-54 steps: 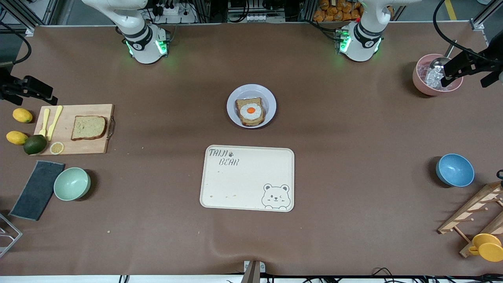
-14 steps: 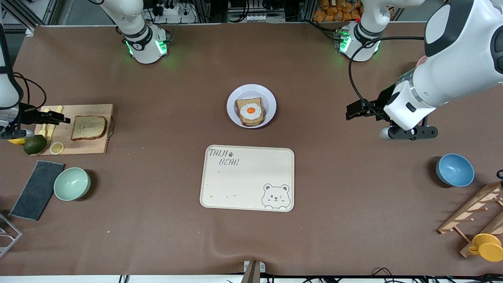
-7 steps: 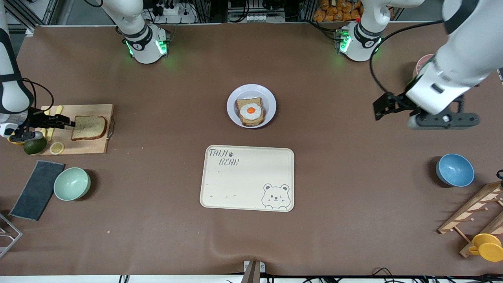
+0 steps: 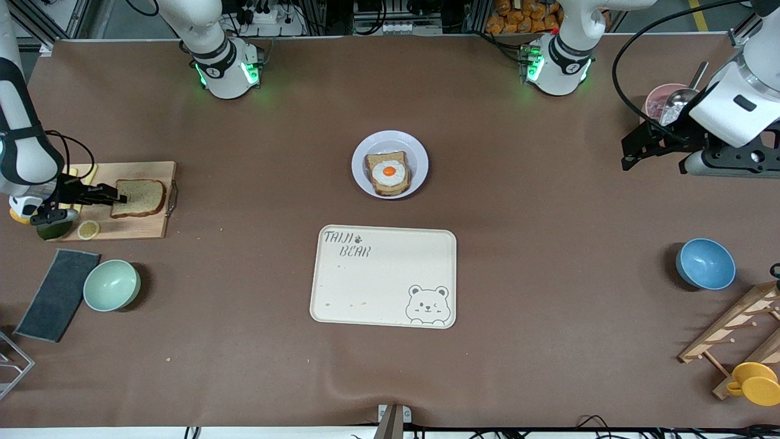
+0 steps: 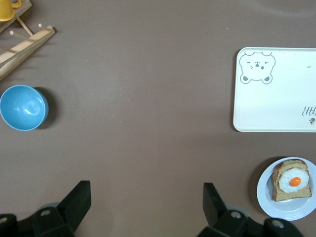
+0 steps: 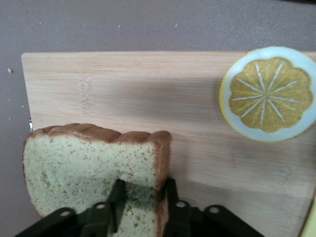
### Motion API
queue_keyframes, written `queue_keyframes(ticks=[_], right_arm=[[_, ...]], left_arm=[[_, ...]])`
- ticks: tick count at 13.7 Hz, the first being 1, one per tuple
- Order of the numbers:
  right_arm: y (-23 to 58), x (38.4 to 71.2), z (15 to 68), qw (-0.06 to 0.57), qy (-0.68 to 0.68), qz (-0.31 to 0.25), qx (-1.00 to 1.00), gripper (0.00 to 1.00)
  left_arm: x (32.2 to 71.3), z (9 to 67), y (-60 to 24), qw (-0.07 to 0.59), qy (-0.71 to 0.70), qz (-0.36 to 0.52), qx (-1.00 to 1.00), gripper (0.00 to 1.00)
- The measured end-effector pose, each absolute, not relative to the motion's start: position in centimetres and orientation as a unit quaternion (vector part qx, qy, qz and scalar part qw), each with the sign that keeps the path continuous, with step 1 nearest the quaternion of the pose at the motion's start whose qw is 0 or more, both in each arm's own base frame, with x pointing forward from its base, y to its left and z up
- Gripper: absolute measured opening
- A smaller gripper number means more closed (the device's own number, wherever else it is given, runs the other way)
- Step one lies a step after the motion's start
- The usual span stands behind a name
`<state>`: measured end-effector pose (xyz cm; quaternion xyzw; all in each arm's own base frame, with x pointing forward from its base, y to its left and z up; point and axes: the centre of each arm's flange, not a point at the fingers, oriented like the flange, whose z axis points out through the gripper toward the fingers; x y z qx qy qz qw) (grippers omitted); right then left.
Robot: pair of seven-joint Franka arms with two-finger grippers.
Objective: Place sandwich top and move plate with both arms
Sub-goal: 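Reach the right gripper to the bread slice on the cutting board, then grasp the bread slice with the right gripper and lift it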
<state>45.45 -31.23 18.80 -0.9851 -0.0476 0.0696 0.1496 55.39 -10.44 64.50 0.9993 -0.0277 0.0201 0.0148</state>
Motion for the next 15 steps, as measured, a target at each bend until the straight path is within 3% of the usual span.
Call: queue_keyframes(ticks=[1, 2, 5, 11, 15], right_arm=[[-31.4, 45.4, 18.8, 0.149, -0.052, 0.068, -0.985, 0.23], [-31.5, 45.3, 18.8, 0.15, -0.056, 0.067, -0.985, 0.23], [-31.6, 45.2, 18.8, 0.152, -0.068, 0.065, -0.984, 0.09], [-30.2, 46.4, 19.9, 0.187, -0.089, 0.091, -0.974, 0.08], [-26.6, 49.8, 23.9, 0.222, -0.091, 0.146, -0.96, 0.07]], left_arm=[[55.1, 64.5, -10.1, 0.014, -0.026, 0.017, 0.999, 1.0], [54.9, 64.5, -10.0, 0.014, -0.024, 0.015, 0.999, 1.0], [54.7, 64.4, -9.9, 0.013, -0.024, 0.012, 1.0, 1.0], [54.7, 64.2, -9.9, 0.013, -0.024, 0.01, 1.0, 1.0], [54.8, 63.6, -9.9, 0.012, -0.024, 0.004, 1.0, 1.0]])
